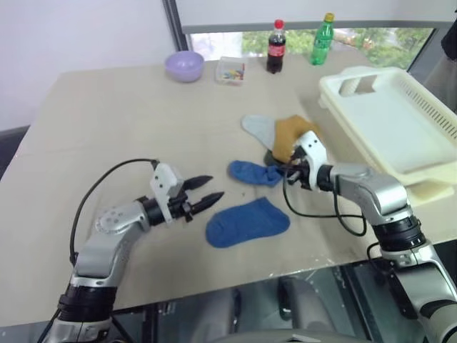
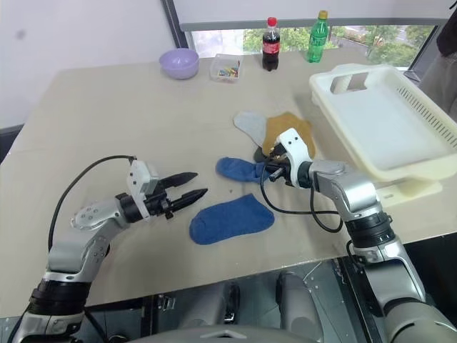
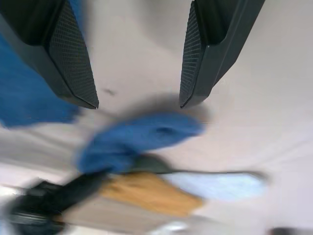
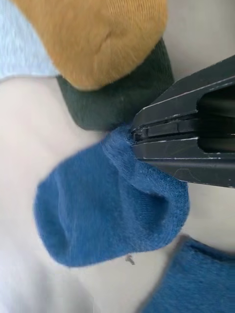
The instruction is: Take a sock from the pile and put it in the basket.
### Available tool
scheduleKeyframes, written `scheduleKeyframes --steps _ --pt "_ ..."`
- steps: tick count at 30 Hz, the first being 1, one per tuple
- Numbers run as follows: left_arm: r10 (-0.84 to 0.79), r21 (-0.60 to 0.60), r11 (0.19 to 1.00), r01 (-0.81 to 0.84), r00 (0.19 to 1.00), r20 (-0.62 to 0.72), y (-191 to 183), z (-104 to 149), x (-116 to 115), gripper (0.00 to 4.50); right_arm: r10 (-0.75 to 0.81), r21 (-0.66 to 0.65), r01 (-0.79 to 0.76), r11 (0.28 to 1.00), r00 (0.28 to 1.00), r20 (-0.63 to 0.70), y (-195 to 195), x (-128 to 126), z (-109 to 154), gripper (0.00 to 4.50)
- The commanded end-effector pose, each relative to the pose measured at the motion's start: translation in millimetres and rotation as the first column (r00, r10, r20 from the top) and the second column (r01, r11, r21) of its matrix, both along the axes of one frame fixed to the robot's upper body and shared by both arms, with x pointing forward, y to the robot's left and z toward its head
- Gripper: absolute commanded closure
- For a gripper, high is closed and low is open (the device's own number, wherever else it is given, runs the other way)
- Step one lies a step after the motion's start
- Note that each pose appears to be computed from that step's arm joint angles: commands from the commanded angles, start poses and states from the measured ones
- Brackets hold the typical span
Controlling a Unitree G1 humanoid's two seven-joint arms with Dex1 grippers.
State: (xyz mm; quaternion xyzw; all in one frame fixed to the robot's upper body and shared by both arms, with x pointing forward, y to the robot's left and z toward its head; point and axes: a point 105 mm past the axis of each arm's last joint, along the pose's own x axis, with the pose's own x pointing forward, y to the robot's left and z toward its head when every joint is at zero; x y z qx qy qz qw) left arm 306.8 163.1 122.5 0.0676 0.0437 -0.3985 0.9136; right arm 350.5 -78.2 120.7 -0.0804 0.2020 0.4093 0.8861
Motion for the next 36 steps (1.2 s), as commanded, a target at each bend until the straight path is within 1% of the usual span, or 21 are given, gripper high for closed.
scheduleKeyframes --steps 1,3,6,9,11,13,17,20,27,30,36 --pt "0.123 0.039 0.992 -0.119 0.987 -0.100 -7 -13 15 1.68 0.056 -0.016 -0.055 0.998 0.998 0.039 6 -12 5 4.42" --pt "0.185 0.110 0.979 -0.170 0.972 -0.142 -7 -24 21 1.68 0.057 -0.012 -0.056 0.998 0.998 0.037 7 -15 4 4.42" --pt "0.203 0.025 0.979 -0.204 0.937 -0.285 -15 -31 26 1.68 0.047 -0.005 -0.047 0.999 0.998 0.035 9 -18 1 4.42" --pt "0.194 -0.055 0.972 -0.229 0.911 -0.365 -23 -30 31 1.68 0.041 0.000 -0.041 0.999 0.999 0.034 11 -19 0 4.42" --pt "0.164 -0.130 0.963 -0.235 0.899 -0.407 -33 -25 37 1.68 0.033 0.000 -0.033 0.999 0.999 0.035 12 -19 -1 4.42" --pt "0.143 -0.177 0.954 -0.240 0.889 -0.435 -38 -21 41 1.68 0.027 -0.001 -0.027 1.000 0.999 0.037 12 -20 -1 4.42" --pt "0.140 -0.204 0.943 -0.261 0.872 -0.469 -39 -19 47 1.68 0.016 -0.001 -0.016 1.000 0.999 0.040 11 -20 -2 4.42" --pt "0.079 -0.293 0.918 -0.267 0.847 -0.526 -42 -16 45 1.68 0.010 -0.001 -0.009 1.000 0.999 0.040 11 -21 -2 4.42" --pt "-0.027 -0.436 0.861 -0.260 0.835 -0.550 -37 0 40 1.68 0.000 0.001 0.000 1.000 0.999 0.039 11 -21 -4 4.42" --pt "-0.023 -0.428 0.864 -0.265 0.829 -0.560 -37 -2 40 1.68 0.001 0.001 -0.001 1.000 0.999 0.040 12 -21 -4 4.42" --pt "-0.044 -0.462 0.848 -0.258 0.835 -0.548 -41 3 40 1.68 0.005 0.000 -0.005 1.000 0.999 0.040 13 -21 -4 4.42"
